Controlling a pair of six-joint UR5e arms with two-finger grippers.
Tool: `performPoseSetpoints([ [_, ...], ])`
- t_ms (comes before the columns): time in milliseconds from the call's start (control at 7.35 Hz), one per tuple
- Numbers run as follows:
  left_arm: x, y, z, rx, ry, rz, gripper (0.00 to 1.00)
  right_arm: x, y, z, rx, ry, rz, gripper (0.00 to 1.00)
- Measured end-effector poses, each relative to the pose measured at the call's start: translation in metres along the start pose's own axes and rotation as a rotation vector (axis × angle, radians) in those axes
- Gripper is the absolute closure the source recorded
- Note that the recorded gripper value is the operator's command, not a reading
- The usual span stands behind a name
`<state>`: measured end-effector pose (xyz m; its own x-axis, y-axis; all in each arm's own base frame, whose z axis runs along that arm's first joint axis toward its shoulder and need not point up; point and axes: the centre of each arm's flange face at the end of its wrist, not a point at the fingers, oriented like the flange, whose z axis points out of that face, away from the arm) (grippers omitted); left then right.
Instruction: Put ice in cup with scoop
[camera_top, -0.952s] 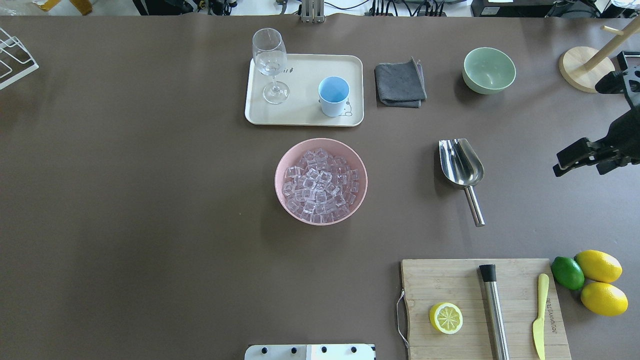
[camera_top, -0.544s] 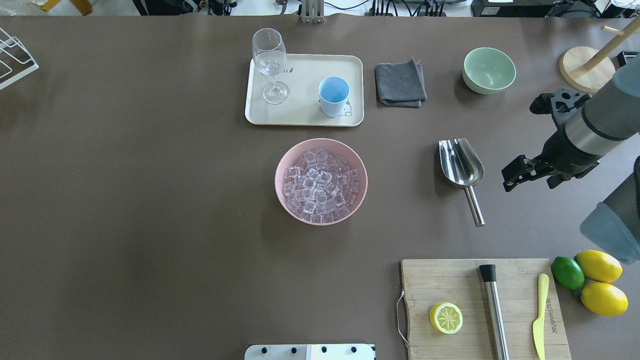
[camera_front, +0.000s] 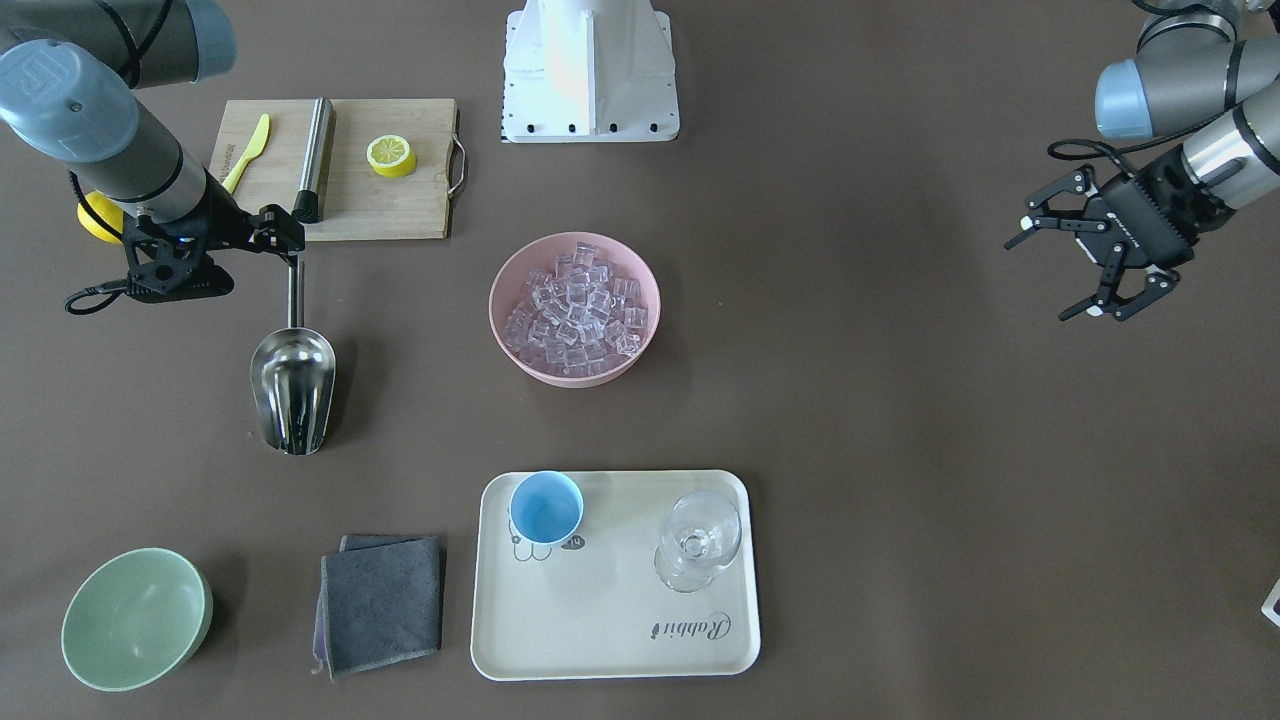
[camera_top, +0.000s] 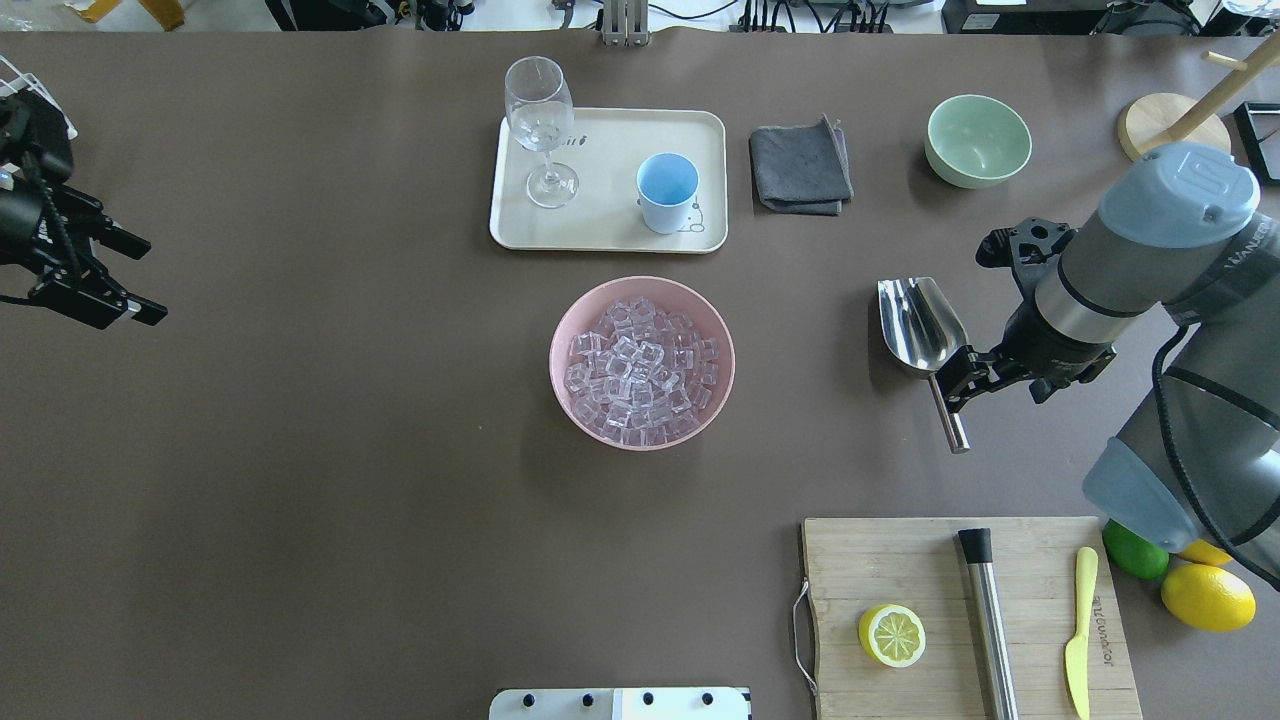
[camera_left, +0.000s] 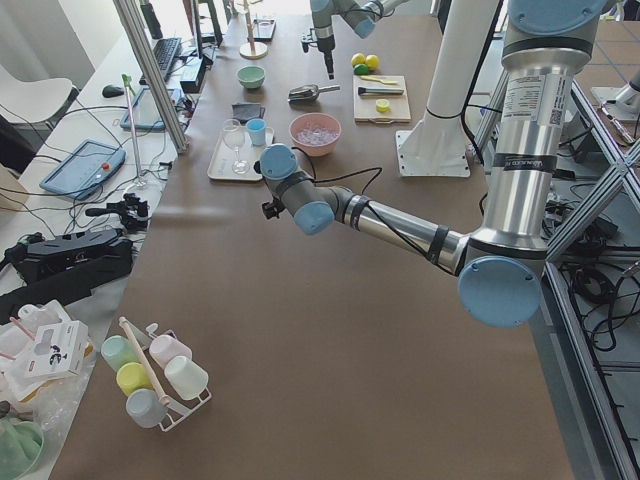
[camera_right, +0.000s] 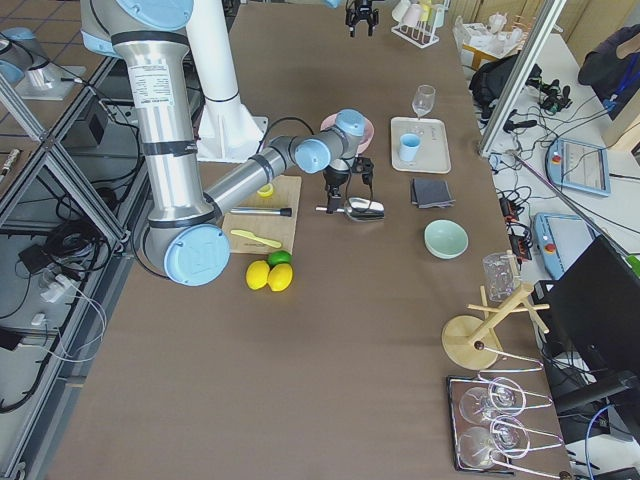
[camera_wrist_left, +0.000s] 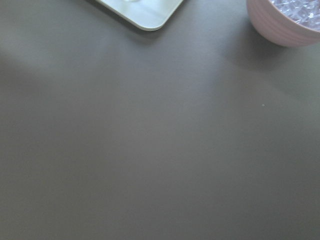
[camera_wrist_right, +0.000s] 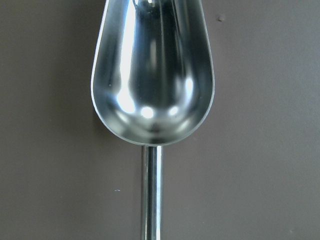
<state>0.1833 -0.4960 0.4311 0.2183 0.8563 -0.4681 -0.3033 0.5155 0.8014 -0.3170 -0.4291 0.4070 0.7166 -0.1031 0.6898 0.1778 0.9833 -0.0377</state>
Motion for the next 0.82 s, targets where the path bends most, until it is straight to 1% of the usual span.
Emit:
performPoseSetpoints([
  [136, 0.012, -0.02, 0.013, 0.005, 0.001, 0.051, 0.02, -0.003, -0.004, 0.009, -0.01, 0.01, 0.002, 0.01],
  [272, 0.022, -0.033, 0.024, 0.018, -0.012, 0.102, 0.02, -0.005, -0.006, 0.017, -0.02, 0.017, 0.003, 0.01],
  [544, 0.057, -0.049, 0.073, 0.042, -0.041, 0.258, 0.02, -0.008, -0.009, 0.03, -0.037, 0.028, 0.002, 0.01],
  [680, 0.071, -0.053, 0.093, 0.045, -0.045, 0.304, 0.02, -0.01, -0.009, 0.035, -0.039, 0.035, 0.0, 0.01],
  [816, 0.078, -0.058, 0.105, 0.047, -0.039, 0.331, 0.02, -0.011, -0.01, 0.04, -0.042, 0.041, -0.004, 0.01],
])
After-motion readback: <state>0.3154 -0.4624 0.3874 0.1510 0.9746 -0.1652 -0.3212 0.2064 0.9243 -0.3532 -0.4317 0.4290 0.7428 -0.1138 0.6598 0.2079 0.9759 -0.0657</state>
